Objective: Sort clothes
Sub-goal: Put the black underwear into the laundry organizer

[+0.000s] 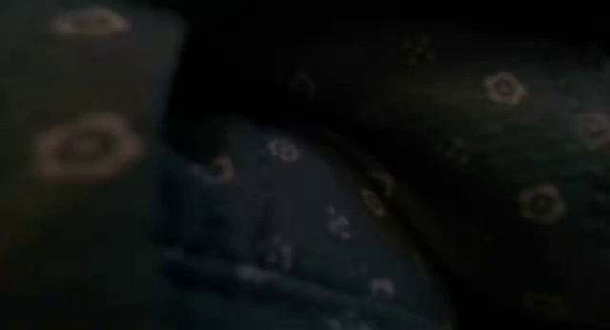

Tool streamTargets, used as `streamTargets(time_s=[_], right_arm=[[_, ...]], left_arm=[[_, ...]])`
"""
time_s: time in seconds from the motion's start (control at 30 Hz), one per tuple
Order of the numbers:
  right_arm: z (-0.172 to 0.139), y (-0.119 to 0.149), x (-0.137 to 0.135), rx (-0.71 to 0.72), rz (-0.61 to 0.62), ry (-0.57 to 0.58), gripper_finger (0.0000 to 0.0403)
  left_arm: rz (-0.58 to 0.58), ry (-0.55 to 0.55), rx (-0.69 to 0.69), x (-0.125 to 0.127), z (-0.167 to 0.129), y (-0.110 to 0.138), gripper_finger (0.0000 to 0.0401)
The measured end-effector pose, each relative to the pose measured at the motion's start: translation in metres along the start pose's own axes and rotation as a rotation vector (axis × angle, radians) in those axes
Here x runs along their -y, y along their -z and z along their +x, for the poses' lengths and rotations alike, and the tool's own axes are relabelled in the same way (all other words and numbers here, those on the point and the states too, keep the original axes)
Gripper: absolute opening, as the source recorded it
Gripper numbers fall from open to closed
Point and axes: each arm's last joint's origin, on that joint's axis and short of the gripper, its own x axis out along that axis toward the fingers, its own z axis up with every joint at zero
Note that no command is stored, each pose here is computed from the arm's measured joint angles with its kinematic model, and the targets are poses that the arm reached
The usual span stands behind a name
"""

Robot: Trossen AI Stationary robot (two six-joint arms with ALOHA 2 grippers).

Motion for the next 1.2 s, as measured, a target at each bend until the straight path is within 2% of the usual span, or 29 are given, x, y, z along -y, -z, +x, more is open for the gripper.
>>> streamTargets(time_s=[0.1, 0.17, 0.3, 0.43, 0.5, 0.67, 0.8, 1.0, 1.2], right_arm=[[0.019, -0.006, -0.004, -0.072, -0.073, 0.033, 0.0237], [0.036, -0.015, -0.008, -0.119, -0.171, 0.063, 0.0237], [0.076, -0.034, -0.011, -0.311, -0.386, 0.212, 0.0237], [0.119, -0.035, -0.006, -0.528, -0.434, 0.312, 0.0237], [0.141, -0.026, -0.003, -0.61, -0.421, 0.281, 0.0237], [0.193, 0.008, -0.001, -0.767, -0.324, 0.041, 0.0237], [0.23, 0.037, -0.009, -0.918, -0.36, -0.025, 0.0237], [0.279, 0.072, -0.026, -1.067, -0.426, -0.06, 0.0237], [0.296, 0.113, -0.027, -1.226, -0.476, 0.0, 0.0237]], left_arm=[[0.076, 0.001, 0.061, 0.0, 0.0, -0.006, 0.0171], [0.138, -0.002, 0.086, 0.0, 0.0, -0.009, 0.0171], [0.257, -0.036, 0.145, 0.0, -0.001, -0.015, 0.0171], [0.3, -0.053, 0.19, 0.0, -0.002, -0.019, 0.0171], [0.306, -0.056, 0.209, 0.0, -0.001, -0.023, 0.0171], [0.302, -0.054, 0.245, 0.001, 0.002, -0.037, 0.0171], [0.295, -0.042, 0.238, 0.003, 0.005, -0.048, 0.0171], [0.272, -0.038, 0.225, 0.003, 0.006, -0.051, 0.0171], [0.274, -0.052, 0.225, 0.003, 0.006, -0.051, 0.0171]])
